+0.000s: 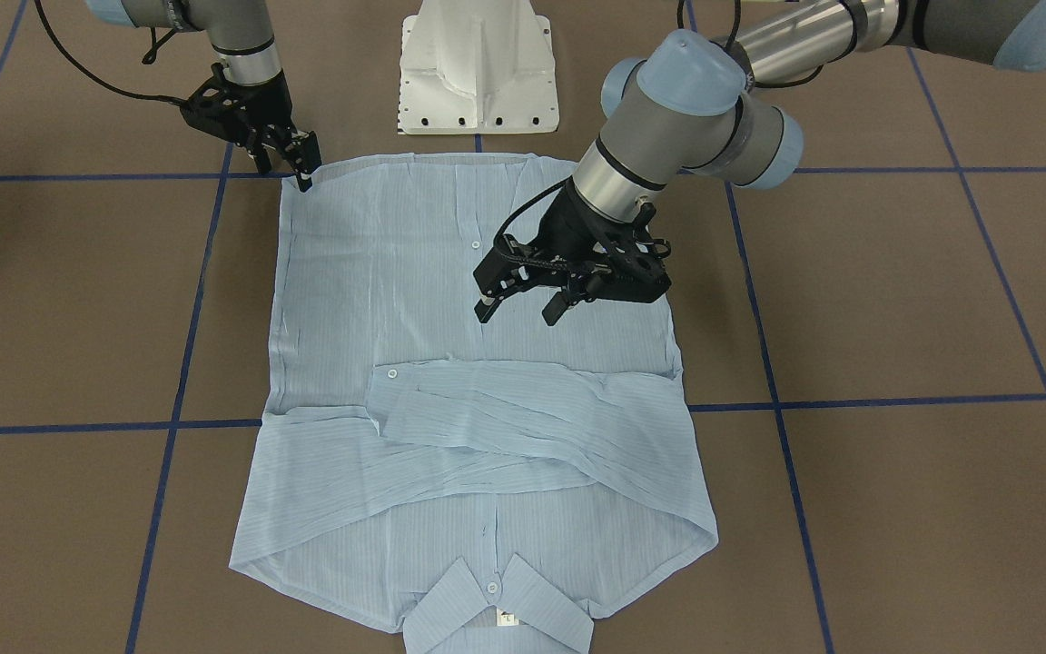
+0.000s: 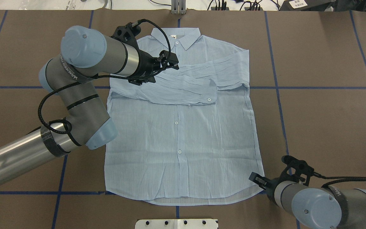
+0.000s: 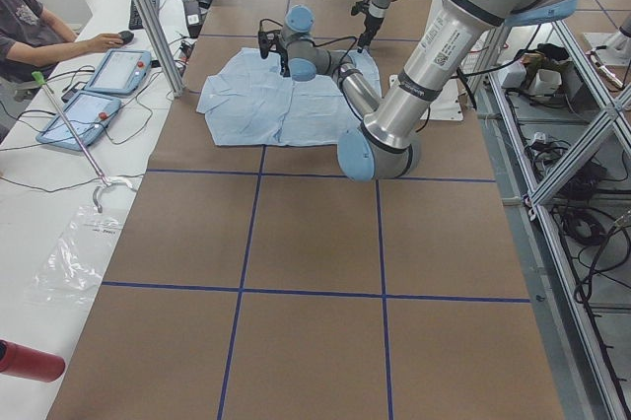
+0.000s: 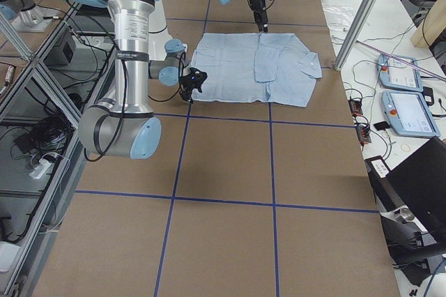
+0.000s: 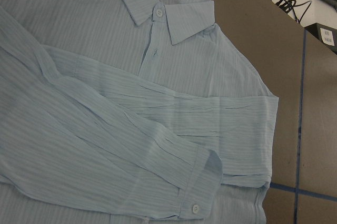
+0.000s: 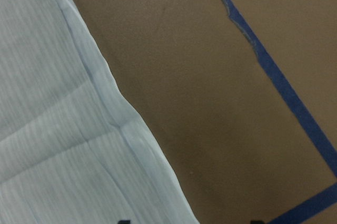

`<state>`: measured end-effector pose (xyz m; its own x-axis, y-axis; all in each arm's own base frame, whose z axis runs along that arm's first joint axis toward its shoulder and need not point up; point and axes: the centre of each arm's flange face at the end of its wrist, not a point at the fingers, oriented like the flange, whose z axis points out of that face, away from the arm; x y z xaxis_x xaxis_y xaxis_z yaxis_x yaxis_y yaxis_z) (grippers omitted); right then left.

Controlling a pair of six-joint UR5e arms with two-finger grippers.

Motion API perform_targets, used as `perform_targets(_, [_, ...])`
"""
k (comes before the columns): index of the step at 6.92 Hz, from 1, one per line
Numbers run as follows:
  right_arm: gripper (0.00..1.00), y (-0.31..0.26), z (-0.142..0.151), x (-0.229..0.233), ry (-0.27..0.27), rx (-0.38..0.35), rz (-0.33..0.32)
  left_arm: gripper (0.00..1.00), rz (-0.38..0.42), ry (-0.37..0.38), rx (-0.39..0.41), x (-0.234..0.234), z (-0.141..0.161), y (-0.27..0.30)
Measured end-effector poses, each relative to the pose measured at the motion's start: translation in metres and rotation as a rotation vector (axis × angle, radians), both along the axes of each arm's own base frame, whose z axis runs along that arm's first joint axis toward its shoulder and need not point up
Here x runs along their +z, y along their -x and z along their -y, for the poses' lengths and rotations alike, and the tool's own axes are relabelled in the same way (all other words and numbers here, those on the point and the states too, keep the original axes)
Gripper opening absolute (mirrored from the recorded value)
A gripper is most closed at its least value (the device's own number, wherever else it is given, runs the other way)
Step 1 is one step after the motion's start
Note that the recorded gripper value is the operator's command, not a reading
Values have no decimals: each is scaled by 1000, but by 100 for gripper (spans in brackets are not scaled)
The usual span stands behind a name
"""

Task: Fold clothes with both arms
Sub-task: 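Release the sleeve with the left gripper while the right gripper moves to the hem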

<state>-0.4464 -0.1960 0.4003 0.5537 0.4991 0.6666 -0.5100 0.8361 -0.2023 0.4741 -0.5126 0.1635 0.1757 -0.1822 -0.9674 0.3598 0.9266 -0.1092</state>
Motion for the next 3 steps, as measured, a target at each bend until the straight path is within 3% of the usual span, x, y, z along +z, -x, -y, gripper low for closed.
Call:
perform_targets(1, [24, 0, 0, 0, 1, 0, 0, 99, 0, -2, -4, 0, 0, 1])
perform_targets(3, [13, 1, -1, 1, 2, -1, -2, 99, 4, 2, -7, 6, -1, 3])
